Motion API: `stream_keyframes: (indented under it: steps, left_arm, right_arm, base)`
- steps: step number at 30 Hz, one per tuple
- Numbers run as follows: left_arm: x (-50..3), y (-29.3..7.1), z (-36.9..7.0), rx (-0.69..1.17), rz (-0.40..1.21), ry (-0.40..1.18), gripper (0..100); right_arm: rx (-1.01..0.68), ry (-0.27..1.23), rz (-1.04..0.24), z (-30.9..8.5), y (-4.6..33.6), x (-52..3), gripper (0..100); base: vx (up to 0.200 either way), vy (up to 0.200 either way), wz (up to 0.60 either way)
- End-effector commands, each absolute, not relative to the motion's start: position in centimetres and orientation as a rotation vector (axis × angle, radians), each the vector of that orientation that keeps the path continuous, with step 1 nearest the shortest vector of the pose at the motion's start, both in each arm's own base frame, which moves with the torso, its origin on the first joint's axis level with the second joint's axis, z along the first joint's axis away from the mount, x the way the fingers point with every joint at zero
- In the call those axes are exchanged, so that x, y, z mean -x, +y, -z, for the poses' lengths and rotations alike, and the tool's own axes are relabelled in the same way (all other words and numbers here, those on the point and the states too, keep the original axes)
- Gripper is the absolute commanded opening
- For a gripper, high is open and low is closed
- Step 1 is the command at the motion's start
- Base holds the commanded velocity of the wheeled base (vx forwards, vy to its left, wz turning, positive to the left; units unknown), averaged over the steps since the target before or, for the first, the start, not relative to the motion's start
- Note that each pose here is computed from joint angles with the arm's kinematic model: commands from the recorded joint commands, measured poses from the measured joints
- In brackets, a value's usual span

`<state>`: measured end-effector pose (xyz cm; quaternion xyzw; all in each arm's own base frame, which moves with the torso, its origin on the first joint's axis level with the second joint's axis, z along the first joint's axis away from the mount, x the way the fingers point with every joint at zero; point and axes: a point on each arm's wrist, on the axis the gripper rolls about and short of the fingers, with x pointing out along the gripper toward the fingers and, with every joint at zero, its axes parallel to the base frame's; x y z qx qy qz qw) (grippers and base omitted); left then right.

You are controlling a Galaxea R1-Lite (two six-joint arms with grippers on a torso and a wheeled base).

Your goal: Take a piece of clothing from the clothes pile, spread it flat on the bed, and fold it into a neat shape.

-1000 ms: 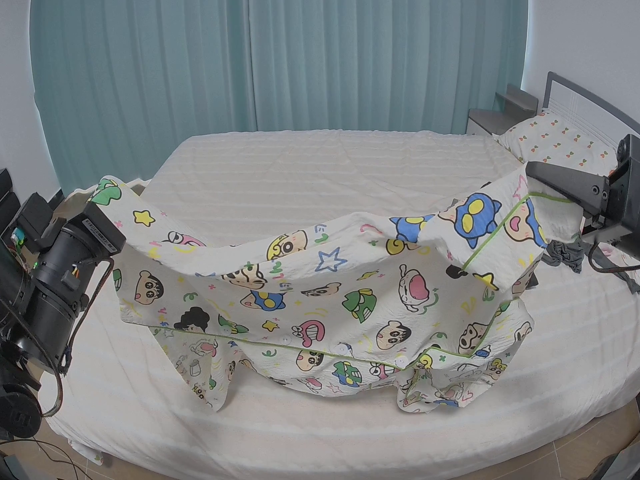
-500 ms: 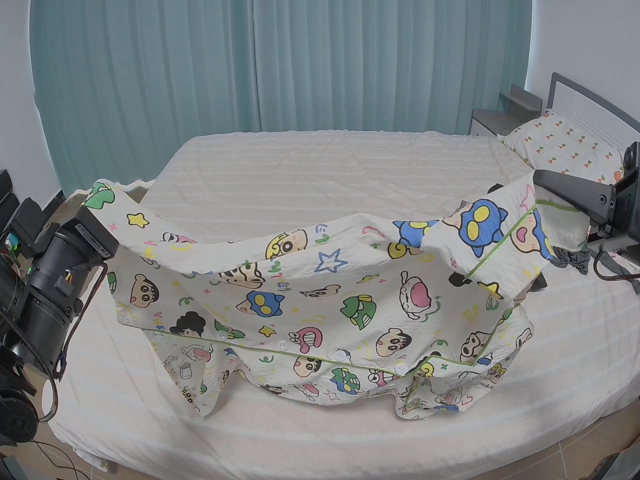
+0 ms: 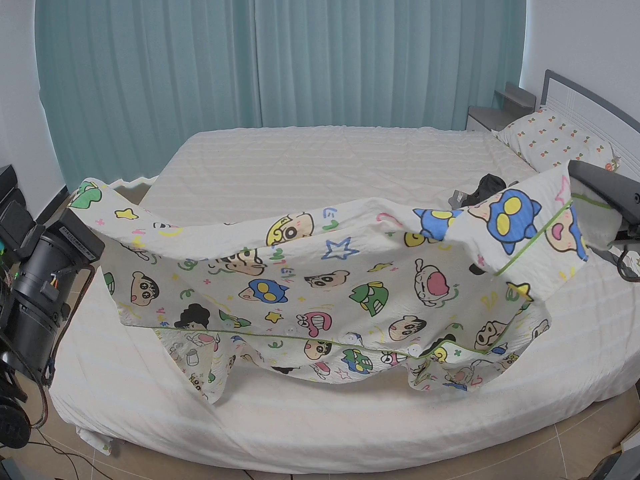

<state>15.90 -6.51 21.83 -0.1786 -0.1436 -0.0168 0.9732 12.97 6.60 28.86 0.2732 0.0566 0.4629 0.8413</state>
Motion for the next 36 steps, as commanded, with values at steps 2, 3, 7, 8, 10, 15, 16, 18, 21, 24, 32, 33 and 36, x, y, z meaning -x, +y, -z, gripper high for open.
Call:
stream_keyframes:
  steps: [2, 3, 7, 8, 10, 15, 16, 18, 21, 24, 32, 33, 36]
  left_arm:
    - [-14.6, -5.9, -22.3, 0.369, 0.037, -0.325, 0]
    - [-14.3, -5.8, -22.3, 0.37, 0.037, -0.331, 0]
    - [-13.5, -5.4, -22.5, 0.364, 0.037, -0.35, 0]
    - [-13.4, -5.3, -22.5, 0.361, 0.036, -0.353, 0]
    - [-12.9, -5.1, -22.5, 0.347, 0.034, -0.363, 0]
    - [-12.8, -5.1, -21.5, 0.324, 0.032, -0.325, 0]
    - [-12.8, -5.1, -21.3, 0.32, 0.033, -0.317, 0]
    - [-12.8, -5.1, -21.1, 0.315, 0.032, -0.307, 0]
    - [-13.0, -5.2, -20.7, 0.311, 0.034, -0.287, 0]
    - [-13.8, -5.6, -19.1, 0.279, 0.03, -0.209, 0]
    - [-15.8, -6.8, -16.5, 0.303, 0.031, -0.066, 0]
    - [-16.0, -6.9, -16.2, 0.302, 0.029, -0.053, 0]
    - [-16.8, -7.3, -15.4, 0.283, 0.022, -0.011, 0]
  right_arm:
    - [-0.572, 0.075, -1.005, -29.4, 6.1, -11.3, 0]
    - [-0.571, 0.071, -1.008, -29.4, 6.0, -11.2, 0]
    - [-0.568, 0.053, -1.022, -29.7, 5.9, -10.7, 0]
    - [-0.567, 0.052, -1.029, -29.8, 5.9, -10.6, 0]
    - [-0.566, 0.049, -1.043, -29.8, 5.8, -10.2, 0]
    - [-0.569, 0.068, -1.034, -29.7, 6.0, -10.6, 0]
    - [-0.569, 0.068, -1.036, -29.7, 6.0, -10.6, 0]
    - [-0.57, 0.072, -1.035, -29.7, 6.1, -10.8, 0]
    - [-0.575, 0.11, -1.014, -29.0, 6.4, -11.8, 0]
    - [-0.58, 0.151, -0.976, -28.2, 6.6, -13.1, 0]
    - [-0.584, 0.256, -0.89, -25.8, 7.0, -16.4, 0]
    - [-0.581, 0.257, -0.883, -25.7, 6.9, -16.6, 0]
    - [-0.578, 0.28, -0.86, -25.0, 6.9, -17.5, 0]
  base:
    - [-0.2, 0.0, 0.0]
    - [-0.2, 0.0, 0.0]
    - [-0.1, 0.0, 0.0]
    - [0.0, 0.0, 0.0]
    - [0.0, 0.0, 0.0]
    - [0.0, 0.0, 0.0]
    - [0.0, 0.0, 0.0]
    - [0.0, 0.0, 0.0]
    - [0.0, 0.0, 0.0]
    - [0.0, 0.0, 0.0]
    - [0.0, 0.0, 0.0]
    - [0.0, 0.0, 0.0]
    - [0.0, 0.0, 0.0]
